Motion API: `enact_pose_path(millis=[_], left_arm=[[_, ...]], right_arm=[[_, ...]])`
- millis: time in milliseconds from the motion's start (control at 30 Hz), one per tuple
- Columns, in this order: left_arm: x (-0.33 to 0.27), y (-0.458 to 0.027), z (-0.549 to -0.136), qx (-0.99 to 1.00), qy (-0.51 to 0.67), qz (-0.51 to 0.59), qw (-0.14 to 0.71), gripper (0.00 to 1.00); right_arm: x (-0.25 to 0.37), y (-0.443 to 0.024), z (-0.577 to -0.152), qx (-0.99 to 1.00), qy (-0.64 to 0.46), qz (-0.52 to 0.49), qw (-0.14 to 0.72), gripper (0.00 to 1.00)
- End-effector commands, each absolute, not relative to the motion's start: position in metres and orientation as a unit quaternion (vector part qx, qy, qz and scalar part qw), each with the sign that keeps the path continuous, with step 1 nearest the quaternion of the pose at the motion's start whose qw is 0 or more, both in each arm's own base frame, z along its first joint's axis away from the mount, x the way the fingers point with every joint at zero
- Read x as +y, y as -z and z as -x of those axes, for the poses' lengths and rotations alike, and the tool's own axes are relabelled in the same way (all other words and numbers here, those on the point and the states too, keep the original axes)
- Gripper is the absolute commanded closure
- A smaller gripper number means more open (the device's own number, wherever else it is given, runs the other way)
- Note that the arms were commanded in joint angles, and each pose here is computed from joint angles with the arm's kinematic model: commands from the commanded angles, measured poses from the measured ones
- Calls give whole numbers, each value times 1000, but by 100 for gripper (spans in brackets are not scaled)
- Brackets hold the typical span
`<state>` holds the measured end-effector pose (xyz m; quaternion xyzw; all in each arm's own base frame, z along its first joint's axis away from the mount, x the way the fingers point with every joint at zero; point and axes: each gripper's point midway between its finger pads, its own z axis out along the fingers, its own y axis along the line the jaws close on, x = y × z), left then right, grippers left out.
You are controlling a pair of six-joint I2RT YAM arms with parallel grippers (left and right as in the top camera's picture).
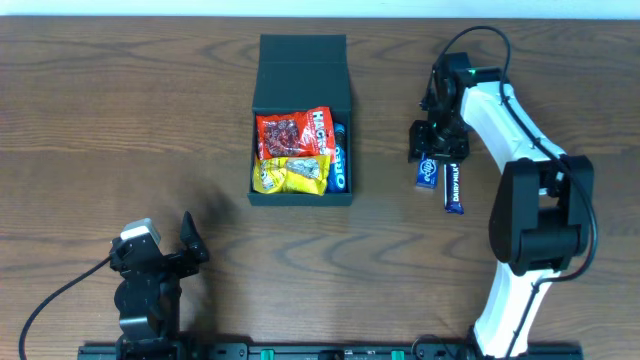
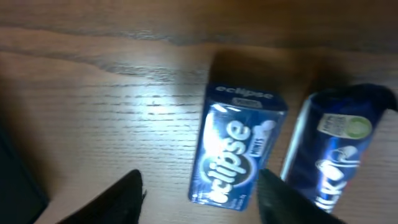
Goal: Pack container
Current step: 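Reach the right gripper to the blue Eclipse mints tin and grasp it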
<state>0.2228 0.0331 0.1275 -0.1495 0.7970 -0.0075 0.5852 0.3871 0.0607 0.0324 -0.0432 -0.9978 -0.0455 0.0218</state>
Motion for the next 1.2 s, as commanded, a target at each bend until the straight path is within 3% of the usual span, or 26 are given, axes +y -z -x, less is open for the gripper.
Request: enact_pose_path(millis=[0,533,800,1167], left_arm=[[35,-117,-222,804,-1,150,576,5],[35,-117,-222,804,-1,150,576,5],[35,-117,-222,804,-1,150,576,5],[35,-117,-222,804,-1,150,576,5]], right_arm=[[51,-27,-387,-997,1,69,20,39],[50,3,-382,-997,-7,71,7,35],[50,7,-384,-998,-6,69,0,51],[60,-11,-404,-998,19,57,-25,63]])
